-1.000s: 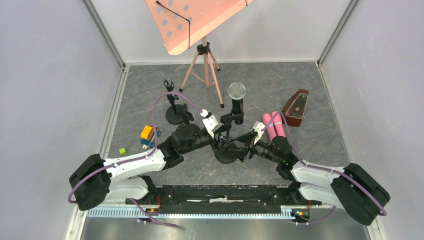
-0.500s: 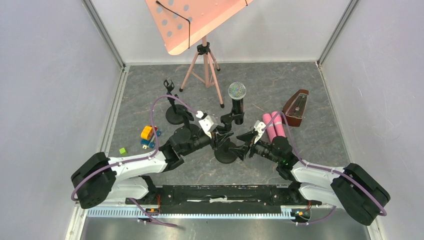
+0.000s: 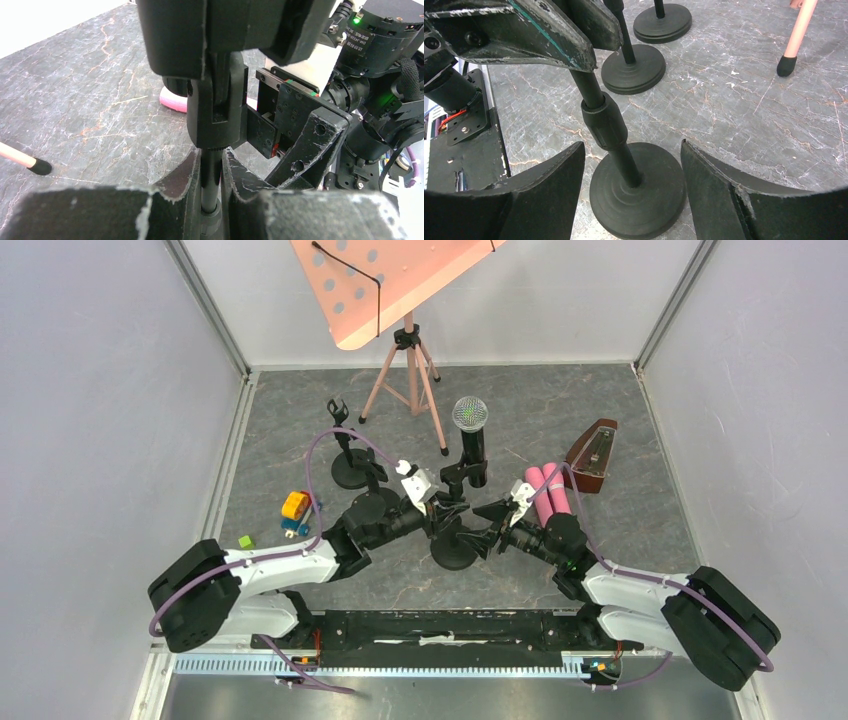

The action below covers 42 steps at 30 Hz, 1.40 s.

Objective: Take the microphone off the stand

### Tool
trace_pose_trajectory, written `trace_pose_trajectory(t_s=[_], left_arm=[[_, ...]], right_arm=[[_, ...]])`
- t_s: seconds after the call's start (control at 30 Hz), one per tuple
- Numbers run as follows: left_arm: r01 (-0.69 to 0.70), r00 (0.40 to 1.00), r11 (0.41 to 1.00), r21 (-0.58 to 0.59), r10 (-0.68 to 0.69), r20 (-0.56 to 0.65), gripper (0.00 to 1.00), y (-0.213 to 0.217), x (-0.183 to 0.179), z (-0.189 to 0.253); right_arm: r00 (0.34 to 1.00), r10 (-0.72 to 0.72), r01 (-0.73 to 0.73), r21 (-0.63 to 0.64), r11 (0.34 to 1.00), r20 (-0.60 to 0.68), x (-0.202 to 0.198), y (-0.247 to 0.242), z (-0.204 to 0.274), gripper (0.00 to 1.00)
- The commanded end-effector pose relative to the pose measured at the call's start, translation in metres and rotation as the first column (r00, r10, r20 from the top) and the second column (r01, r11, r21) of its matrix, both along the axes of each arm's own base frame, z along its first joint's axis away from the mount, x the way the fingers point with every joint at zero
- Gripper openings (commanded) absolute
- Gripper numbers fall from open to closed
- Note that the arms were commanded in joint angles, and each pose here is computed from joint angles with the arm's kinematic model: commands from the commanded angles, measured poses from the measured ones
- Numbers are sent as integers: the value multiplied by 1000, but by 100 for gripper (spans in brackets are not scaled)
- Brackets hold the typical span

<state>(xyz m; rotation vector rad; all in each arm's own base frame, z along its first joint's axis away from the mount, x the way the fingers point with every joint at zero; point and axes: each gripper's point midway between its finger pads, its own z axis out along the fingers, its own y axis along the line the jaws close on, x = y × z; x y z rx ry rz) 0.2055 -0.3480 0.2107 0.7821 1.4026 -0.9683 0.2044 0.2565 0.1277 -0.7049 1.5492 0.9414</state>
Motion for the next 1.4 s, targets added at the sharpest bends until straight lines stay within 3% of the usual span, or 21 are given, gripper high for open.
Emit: trace_pose_trajectory(t_s=[0.0,0.17,0.3,0.6,0.7,0.8,1.03,1.23,1.37], left_arm=[[95,995,994,-62,-93,26,2,-11,-13,30],[236,972,972,2,-236,17,2,-21,-34,26],[277,960,959,-54,-275,48,2,-23,-42,37],[307,952,949,-76,-305,37,2,-27,-46,36],[303,953,950,-76,-301,31,2,-27,-45,35],[258,966,963,-80,-257,18,2,-25,-38,34],[68,996,996,-53,-71,-62,2,-13,-9,27],[4,996,999,-39,-7,-90,2,-8,0,26],[-39,994,999,-13,37,-106,2,-2,4,23]], right_arm=[[999,-20,18,27,999,45,4,-2,10,75],[996,24,-29,60,998,85,-5,1,16,78],[992,67,-77,102,992,105,-14,4,23,77],[993,77,-88,134,987,87,-16,7,23,59],[993,82,-96,170,981,85,-17,8,30,51],[996,53,-65,180,982,73,-12,8,30,37],[980,-189,177,155,972,67,15,6,30,0],[900,-424,400,194,896,101,25,3,46,0],[814,-571,540,220,812,109,23,-7,54,0]])
